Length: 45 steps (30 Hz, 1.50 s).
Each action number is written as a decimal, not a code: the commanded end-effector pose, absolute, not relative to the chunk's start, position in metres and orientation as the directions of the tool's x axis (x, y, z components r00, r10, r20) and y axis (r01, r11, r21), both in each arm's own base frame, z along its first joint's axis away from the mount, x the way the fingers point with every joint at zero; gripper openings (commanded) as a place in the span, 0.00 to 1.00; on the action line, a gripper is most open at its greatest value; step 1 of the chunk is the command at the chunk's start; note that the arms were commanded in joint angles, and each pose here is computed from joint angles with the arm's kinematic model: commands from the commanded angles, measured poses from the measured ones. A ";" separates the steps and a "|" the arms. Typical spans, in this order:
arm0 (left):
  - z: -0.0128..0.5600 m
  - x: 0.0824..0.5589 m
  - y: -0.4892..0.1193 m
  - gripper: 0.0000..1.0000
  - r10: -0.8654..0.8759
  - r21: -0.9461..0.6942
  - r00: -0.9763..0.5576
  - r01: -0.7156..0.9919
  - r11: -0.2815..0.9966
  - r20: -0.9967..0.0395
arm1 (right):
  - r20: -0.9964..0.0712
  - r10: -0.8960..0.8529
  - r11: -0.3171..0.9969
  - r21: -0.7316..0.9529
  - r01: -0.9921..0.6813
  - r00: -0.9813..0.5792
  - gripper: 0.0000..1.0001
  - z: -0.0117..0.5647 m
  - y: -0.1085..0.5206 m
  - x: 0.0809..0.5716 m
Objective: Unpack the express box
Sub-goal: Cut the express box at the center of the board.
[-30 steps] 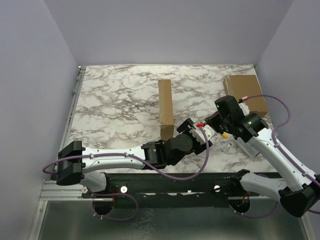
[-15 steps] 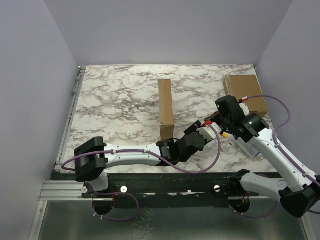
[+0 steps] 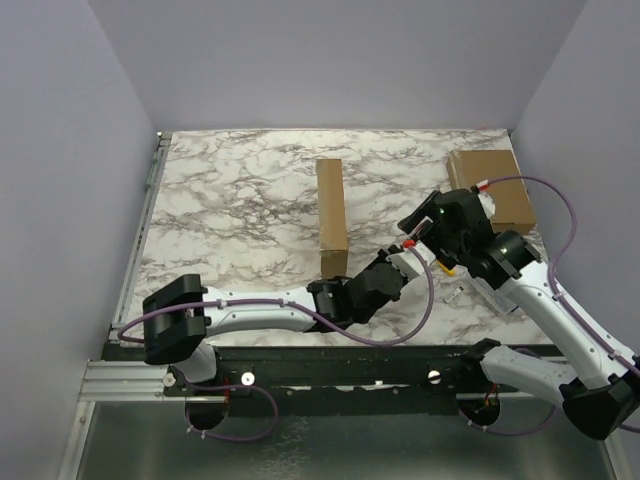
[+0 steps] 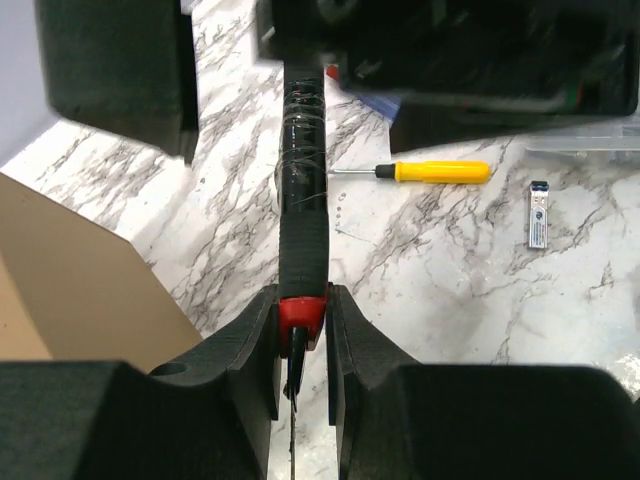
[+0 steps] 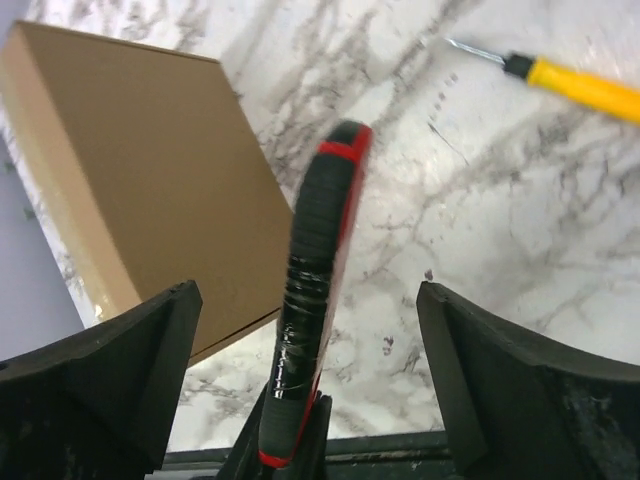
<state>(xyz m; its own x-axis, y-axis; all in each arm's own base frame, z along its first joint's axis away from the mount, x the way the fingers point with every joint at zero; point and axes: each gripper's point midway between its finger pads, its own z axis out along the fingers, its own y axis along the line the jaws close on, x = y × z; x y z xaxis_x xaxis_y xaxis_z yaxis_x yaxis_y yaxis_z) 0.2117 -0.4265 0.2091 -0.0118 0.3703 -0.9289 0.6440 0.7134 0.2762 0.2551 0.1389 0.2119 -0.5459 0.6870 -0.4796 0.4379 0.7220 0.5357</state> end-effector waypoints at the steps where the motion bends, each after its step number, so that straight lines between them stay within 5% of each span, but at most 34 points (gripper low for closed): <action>1: 0.246 0.212 -0.416 0.00 0.169 0.083 -0.066 0.663 0.744 -0.983 | -0.724 0.489 0.861 0.491 0.135 -0.486 1.00 0.261 0.136 0.275; 6: 0.262 0.211 -0.391 0.00 0.021 -0.099 -0.165 0.680 0.727 -0.986 | -0.861 0.358 0.928 0.370 0.040 -0.361 1.00 0.293 0.118 0.285; 15: 0.305 0.232 -0.320 0.00 -0.310 -0.438 -0.310 0.634 0.637 -0.899 | -0.906 0.246 0.914 0.335 -0.228 -0.343 0.95 0.301 0.154 0.313; 21: 0.335 0.230 -0.296 0.00 -0.463 -0.567 -0.349 0.647 0.510 -0.815 | -0.850 0.239 0.662 0.496 -0.561 -0.469 0.95 0.306 0.227 0.284; 26: 0.349 0.218 -0.288 0.00 -0.569 -0.643 -0.382 0.668 0.375 -0.728 | -0.861 0.304 0.309 0.494 -0.813 -0.408 0.95 0.340 0.257 0.226; 36: 0.365 0.190 -0.292 0.00 -0.633 -0.678 -0.470 0.725 0.119 -0.614 | -0.764 0.424 0.084 0.568 -0.818 -0.487 0.92 0.375 0.274 0.228; 45: 0.360 0.189 -0.295 0.00 -0.645 -0.680 -0.485 0.730 0.074 -0.591 | -0.691 0.509 -0.023 0.586 -0.810 -0.514 0.78 0.386 0.273 0.219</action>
<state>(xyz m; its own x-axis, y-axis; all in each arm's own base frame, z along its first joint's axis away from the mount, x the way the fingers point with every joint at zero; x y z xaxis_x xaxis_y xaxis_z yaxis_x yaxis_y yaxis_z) 0.1972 -0.2955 0.3412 -0.4906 -0.6129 -0.6195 0.6883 0.1634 -0.7067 0.2325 0.2736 0.3692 -0.5121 0.4691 -0.7195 -0.7924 0.0654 0.6065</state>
